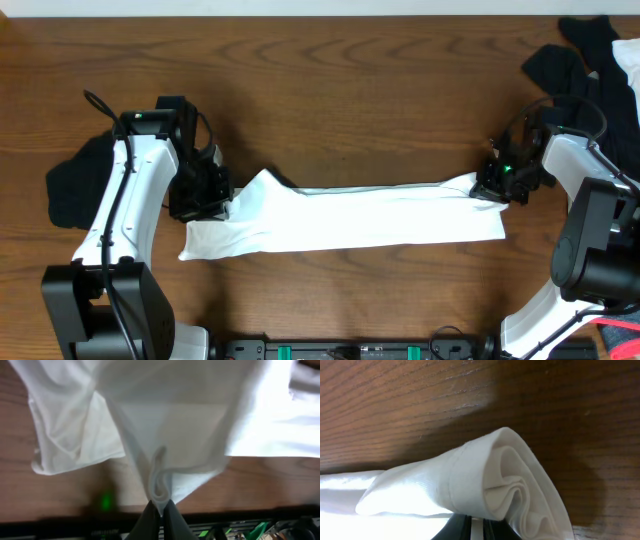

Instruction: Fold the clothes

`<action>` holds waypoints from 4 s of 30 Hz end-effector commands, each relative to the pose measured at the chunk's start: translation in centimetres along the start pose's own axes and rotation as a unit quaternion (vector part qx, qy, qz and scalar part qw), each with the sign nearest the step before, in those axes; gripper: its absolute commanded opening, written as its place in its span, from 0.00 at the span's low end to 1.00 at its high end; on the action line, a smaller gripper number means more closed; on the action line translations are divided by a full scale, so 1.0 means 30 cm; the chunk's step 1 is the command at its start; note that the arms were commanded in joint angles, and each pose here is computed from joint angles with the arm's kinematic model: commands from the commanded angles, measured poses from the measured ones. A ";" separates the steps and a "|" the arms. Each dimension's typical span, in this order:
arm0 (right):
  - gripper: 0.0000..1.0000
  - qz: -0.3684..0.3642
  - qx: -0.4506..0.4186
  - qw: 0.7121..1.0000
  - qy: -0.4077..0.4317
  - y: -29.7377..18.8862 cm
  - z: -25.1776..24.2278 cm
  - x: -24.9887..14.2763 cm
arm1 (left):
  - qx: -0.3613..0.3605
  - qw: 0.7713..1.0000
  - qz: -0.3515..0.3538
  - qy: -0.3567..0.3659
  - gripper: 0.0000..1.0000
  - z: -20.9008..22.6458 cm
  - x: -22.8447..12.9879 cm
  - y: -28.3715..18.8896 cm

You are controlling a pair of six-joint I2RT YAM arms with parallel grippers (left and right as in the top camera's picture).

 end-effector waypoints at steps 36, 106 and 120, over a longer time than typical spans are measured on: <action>0.10 0.021 -0.073 0.997 0.016 0.064 -0.061 -0.019 | 0.041 0.998 -0.020 -0.034 0.17 0.034 0.022 0.030; 0.11 0.021 -0.073 0.997 0.016 0.064 -0.061 -0.019 | 0.084 0.986 -0.140 -0.037 0.33 0.078 0.051 0.101; 0.11 0.019 -0.072 0.997 0.016 0.064 -0.061 -0.018 | -0.157 0.963 -0.173 0.135 0.19 -0.059 0.069 0.107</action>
Point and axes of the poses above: each gripper's point midway between its finger pads, its own y axis out along the fingers, its own z axis along the line the jaws close on, x = y × z, the point moved 9 cm from there along -y, back along the fingers, and after that the axes turned 14 degrees about y, right-handed, at the moved point
